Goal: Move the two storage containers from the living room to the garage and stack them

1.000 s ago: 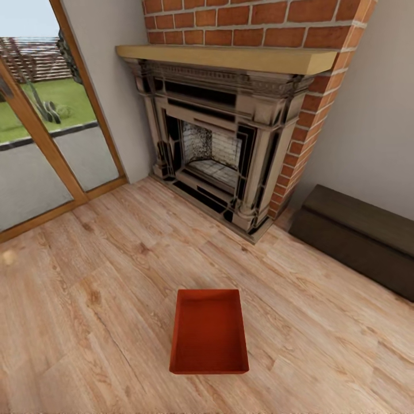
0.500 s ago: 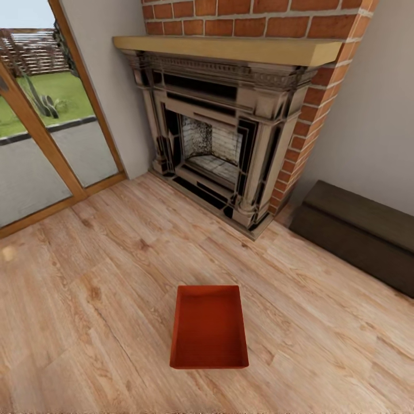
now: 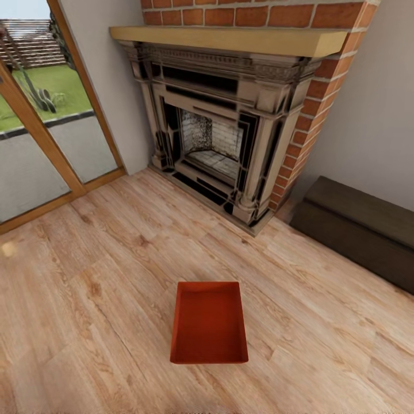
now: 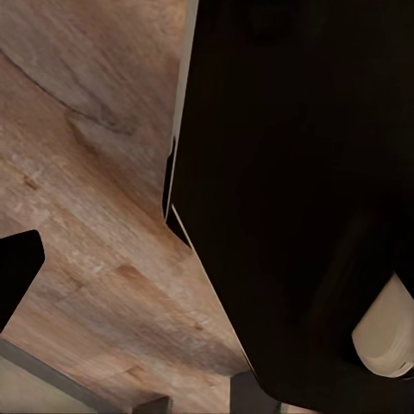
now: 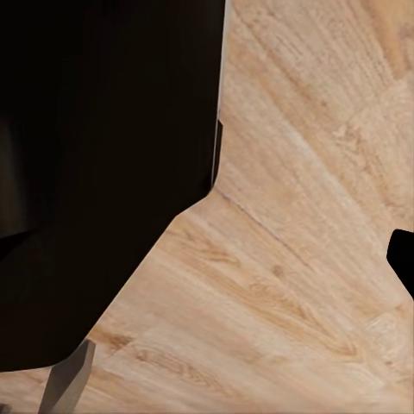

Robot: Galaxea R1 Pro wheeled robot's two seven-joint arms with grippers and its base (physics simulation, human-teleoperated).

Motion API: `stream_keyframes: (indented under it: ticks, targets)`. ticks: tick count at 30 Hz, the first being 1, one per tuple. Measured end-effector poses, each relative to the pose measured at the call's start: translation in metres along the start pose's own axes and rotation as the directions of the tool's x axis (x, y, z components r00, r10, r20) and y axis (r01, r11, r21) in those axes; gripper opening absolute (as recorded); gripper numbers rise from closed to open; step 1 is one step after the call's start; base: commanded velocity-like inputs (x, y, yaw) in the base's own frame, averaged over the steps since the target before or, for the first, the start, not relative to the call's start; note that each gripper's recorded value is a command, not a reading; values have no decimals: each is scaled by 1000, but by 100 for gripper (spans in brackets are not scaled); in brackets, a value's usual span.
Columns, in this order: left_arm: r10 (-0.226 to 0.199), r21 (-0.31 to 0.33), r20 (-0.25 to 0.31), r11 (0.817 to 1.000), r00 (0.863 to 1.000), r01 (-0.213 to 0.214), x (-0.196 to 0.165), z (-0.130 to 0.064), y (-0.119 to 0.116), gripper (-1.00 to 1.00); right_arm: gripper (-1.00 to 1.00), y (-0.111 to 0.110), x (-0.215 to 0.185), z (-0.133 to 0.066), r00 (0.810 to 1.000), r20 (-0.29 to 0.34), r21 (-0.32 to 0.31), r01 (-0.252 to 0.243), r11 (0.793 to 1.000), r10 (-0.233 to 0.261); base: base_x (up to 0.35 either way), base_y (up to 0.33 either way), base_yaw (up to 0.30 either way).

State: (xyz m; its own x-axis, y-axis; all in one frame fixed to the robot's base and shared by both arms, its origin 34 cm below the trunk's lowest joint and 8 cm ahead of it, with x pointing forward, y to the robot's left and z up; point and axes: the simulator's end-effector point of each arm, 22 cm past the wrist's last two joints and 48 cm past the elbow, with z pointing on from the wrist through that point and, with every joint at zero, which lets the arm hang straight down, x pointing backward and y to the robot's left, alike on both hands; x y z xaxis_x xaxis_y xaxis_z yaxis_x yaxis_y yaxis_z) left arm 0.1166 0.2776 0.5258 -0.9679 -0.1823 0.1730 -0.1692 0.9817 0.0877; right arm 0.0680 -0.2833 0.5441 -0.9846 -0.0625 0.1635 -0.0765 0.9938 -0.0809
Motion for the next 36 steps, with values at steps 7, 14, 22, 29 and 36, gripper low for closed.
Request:
stream_keyframes:
  ticks: [7,14,22,29,36]
  targets:
    - [1,-2,-11,1000,1000,-1,5,1,0,100,100,1,4,0,1000,-10,-2,4,1000,-4,0,0,0]
    - [1,-6,-22,1000,1000,-1,9,1,2,100,100,1,8,0,1000,-21,-3,5,1000,-5,0,0,0]
    - [1,-9,-35,1000,999,-2,14,2,3,100,100,1,14,0,999,-34,-2,6,1000,-6,0,0,0]
    - [2,-10,-46,1000,999,-2,18,2,3,100,100,1,18,-1,999,-45,-3,7,1000,-7,0,0,0]
    - [2,-11,-57,1000,998,-3,23,3,4,100,100,1,22,-1,998,-57,-4,7,1000,-7,0,0,0]
